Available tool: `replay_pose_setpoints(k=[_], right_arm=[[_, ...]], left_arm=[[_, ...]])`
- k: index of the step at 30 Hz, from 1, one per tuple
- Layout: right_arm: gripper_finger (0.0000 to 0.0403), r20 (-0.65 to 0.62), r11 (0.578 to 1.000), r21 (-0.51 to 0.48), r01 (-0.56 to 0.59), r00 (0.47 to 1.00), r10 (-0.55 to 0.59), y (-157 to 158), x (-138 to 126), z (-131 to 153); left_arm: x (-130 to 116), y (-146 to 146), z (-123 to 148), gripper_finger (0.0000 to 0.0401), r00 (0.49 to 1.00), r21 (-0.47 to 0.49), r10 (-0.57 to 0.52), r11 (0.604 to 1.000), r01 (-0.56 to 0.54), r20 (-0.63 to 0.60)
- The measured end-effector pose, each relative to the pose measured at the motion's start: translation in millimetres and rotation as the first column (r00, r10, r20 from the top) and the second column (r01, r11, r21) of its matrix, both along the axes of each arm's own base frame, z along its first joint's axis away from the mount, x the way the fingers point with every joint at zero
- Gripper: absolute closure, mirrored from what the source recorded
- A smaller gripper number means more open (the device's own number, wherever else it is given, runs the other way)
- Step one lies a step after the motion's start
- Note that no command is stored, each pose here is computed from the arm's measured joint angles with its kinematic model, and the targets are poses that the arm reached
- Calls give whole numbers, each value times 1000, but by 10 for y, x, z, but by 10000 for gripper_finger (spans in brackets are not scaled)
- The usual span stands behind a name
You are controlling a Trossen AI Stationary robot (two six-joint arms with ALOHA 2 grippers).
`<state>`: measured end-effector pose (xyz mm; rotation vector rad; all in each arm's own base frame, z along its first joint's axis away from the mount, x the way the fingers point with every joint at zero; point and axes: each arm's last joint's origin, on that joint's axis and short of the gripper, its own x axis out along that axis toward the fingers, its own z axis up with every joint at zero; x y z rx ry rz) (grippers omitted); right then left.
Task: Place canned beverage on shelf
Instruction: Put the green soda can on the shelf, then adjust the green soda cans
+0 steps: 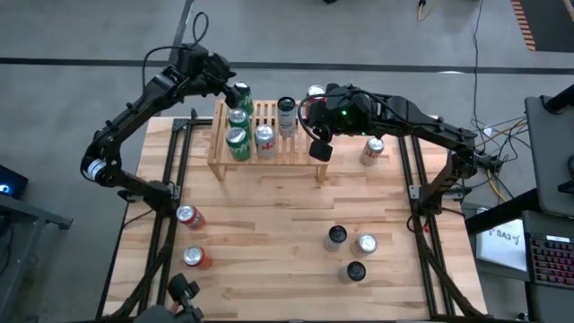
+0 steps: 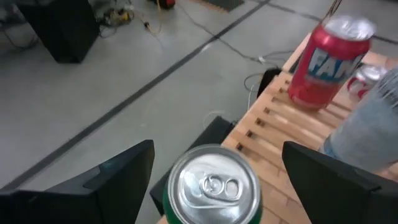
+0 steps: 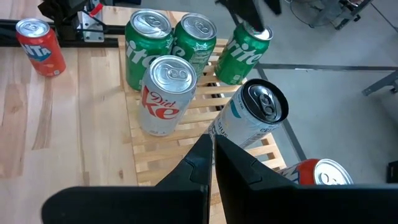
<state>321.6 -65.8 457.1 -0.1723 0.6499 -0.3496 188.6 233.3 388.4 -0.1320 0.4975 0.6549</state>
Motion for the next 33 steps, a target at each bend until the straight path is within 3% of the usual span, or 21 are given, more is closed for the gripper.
replay_pose_setpoints(k=[4,10,22,29,33], right_arm=[[394,0,1000,-1,-1,1000,1,1,0,0],[394,-1,1000,-2,-2,1000,2,1,0,0],[394,0,998,-3,-68,998,68,216,37,1],[394,-1,989,-3,-150,989,150,488,63,1],[394,-8,981,-8,-194,981,194,615,71,-13]], left_arm=[[-69,-105,151,66,999,26,-29,999,28,37],[-217,-423,287,99,973,54,-196,980,191,118],[-396,-1191,44,182,903,169,-395,914,368,170],[-546,-1343,-121,218,913,208,-372,919,335,169],[-524,-1307,-149,244,925,183,-302,947,263,231]])
